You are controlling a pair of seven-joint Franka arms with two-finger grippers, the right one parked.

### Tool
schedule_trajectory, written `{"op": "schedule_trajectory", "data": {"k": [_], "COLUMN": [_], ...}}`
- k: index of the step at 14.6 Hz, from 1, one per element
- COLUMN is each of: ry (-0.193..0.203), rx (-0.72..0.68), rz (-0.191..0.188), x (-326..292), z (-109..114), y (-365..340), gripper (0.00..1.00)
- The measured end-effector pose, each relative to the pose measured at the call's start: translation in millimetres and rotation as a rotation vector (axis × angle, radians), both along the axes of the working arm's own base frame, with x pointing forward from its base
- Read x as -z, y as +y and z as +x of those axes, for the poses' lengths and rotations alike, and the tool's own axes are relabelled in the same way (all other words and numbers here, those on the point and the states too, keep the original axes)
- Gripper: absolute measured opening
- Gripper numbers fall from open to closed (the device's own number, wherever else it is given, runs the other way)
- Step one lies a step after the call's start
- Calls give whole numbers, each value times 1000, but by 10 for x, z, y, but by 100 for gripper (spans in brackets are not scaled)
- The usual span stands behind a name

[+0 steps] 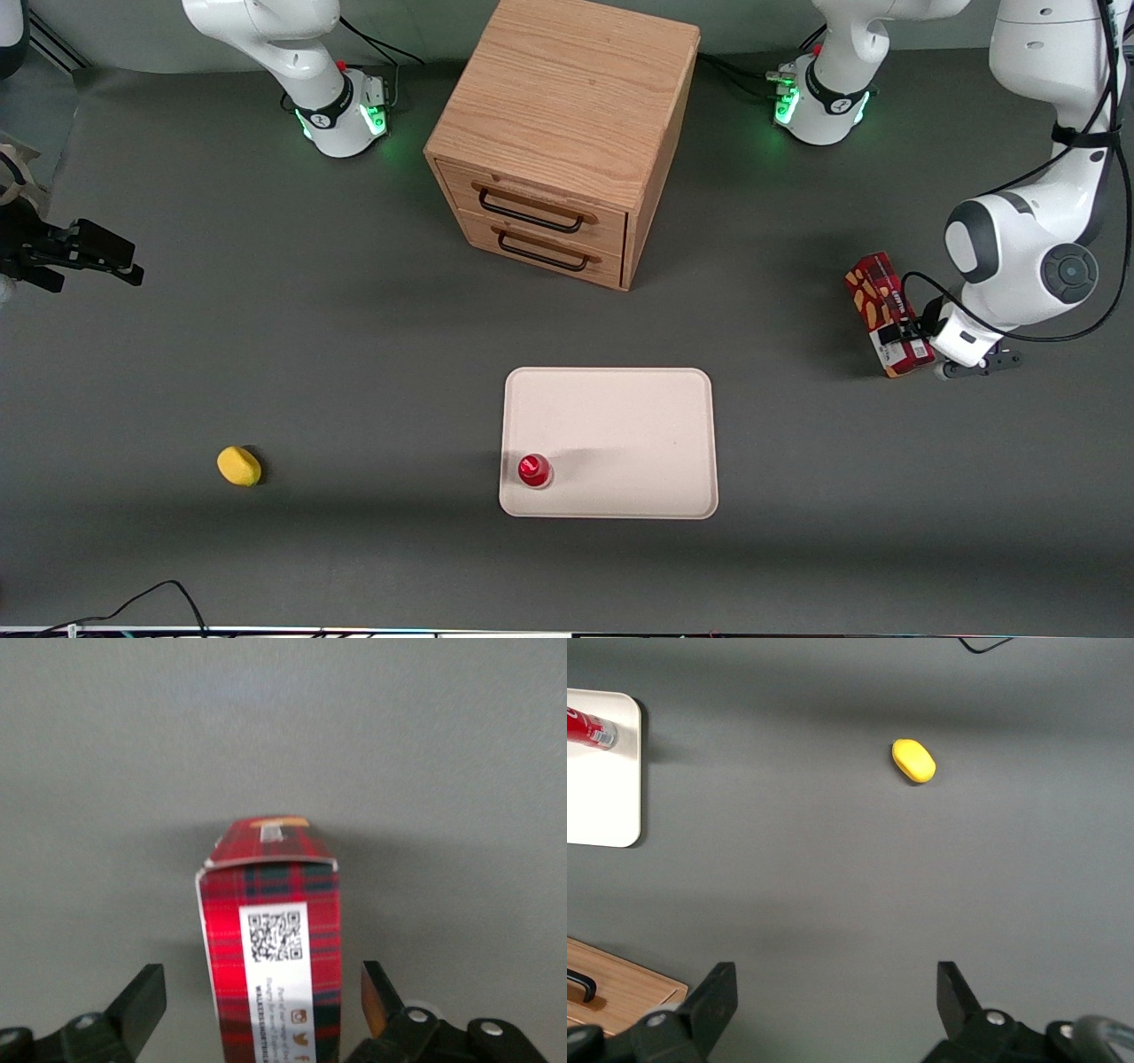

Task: Place red cookie box on tray
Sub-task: 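Close the left gripper on the cookie box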

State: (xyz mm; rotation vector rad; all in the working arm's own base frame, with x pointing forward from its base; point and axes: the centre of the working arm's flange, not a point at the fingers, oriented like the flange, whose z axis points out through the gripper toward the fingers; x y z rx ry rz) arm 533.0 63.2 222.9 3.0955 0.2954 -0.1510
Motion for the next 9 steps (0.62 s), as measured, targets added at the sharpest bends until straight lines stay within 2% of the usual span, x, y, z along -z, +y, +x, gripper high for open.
{"op": "schedule_trajectory", "data": {"k": [5,9], "ry": [12,13], "rx": [-10,-8], "rz": [-6,-8], "x": [69,70], "z": [-95,-100], "y": [-2,-23], "gripper": [93,49]}}
